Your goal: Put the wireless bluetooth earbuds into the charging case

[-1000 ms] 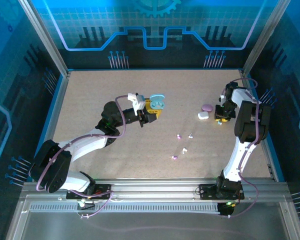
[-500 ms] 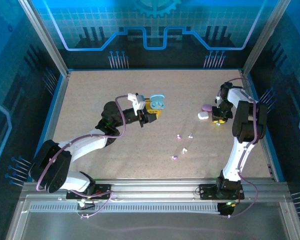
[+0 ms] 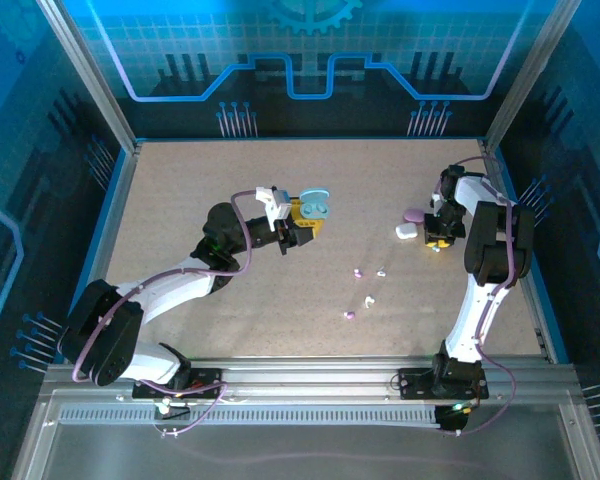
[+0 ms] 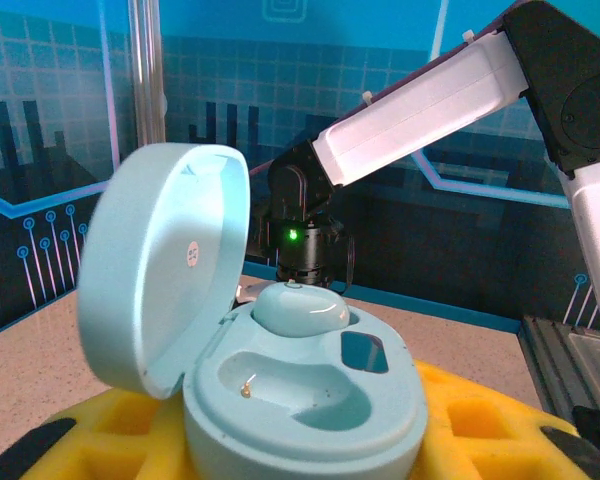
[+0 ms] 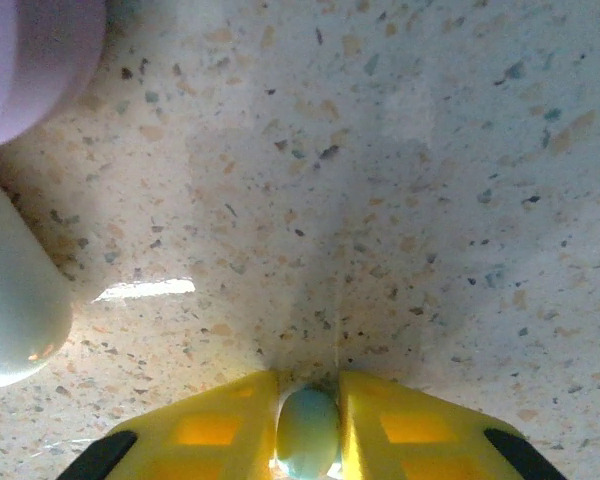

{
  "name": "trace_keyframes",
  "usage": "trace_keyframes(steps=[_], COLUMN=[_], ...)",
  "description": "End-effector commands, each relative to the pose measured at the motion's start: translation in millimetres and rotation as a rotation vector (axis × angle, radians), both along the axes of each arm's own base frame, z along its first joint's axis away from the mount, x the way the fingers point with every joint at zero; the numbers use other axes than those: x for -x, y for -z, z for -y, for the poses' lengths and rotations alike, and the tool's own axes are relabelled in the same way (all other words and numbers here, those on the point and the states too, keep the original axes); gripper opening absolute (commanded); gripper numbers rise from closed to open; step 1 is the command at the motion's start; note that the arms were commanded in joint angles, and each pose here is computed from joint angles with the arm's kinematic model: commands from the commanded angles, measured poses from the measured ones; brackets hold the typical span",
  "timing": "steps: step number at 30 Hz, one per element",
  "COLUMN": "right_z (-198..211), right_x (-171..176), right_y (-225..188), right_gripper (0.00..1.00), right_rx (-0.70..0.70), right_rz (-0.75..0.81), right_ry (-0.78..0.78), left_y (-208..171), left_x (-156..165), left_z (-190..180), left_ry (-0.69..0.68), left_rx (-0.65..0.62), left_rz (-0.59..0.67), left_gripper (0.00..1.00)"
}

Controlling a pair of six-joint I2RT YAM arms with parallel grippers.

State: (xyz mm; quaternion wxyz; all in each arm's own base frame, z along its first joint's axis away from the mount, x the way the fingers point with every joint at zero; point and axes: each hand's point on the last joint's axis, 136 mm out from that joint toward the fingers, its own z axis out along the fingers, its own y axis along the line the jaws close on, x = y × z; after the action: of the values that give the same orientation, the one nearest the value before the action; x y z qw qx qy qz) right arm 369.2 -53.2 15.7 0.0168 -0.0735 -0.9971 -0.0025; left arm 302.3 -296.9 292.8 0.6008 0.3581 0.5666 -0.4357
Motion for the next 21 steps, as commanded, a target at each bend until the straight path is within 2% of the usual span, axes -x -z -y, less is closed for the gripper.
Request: trace_keyframes(steps=[1, 8, 13, 17, 21], right_z=[-2.8, -10.2, -23.4, -55.5, -101.2], right_x=[1.6, 0.8, 9.0, 12.8, 16.6], right_y=[2.8, -11.8, -44.2, -87.3, -142.1], right_gripper=[0.22, 0.18, 0.19, 0.19, 0.20], right_rx=[-0.002, -0.038, -0.090, -0.263, -0.543], right_rz=[-0.027, 0.015, 0.078, 0.220, 0.375], right_ry=[0.011, 0.034, 0.088, 0.124, 0.153], left_y=[-11.5, -10.3, -7.3, -2.8, 3.8], left_x=[7.9, 6.5, 3.7, -1.5, -10.0], left_z=[-0.7, -0.4, 0.0, -0.6, -1.2], left_ry=[0.013, 0.010, 0.000, -0.024, -0.058], left_rx=[0.019, 0.017, 0.013, 0.005, -0.006], left_rz=[0.032, 0.030, 0.025, 0.022, 0.018], left_gripper=[0.32, 0.32, 0.32, 0.32, 0.32])
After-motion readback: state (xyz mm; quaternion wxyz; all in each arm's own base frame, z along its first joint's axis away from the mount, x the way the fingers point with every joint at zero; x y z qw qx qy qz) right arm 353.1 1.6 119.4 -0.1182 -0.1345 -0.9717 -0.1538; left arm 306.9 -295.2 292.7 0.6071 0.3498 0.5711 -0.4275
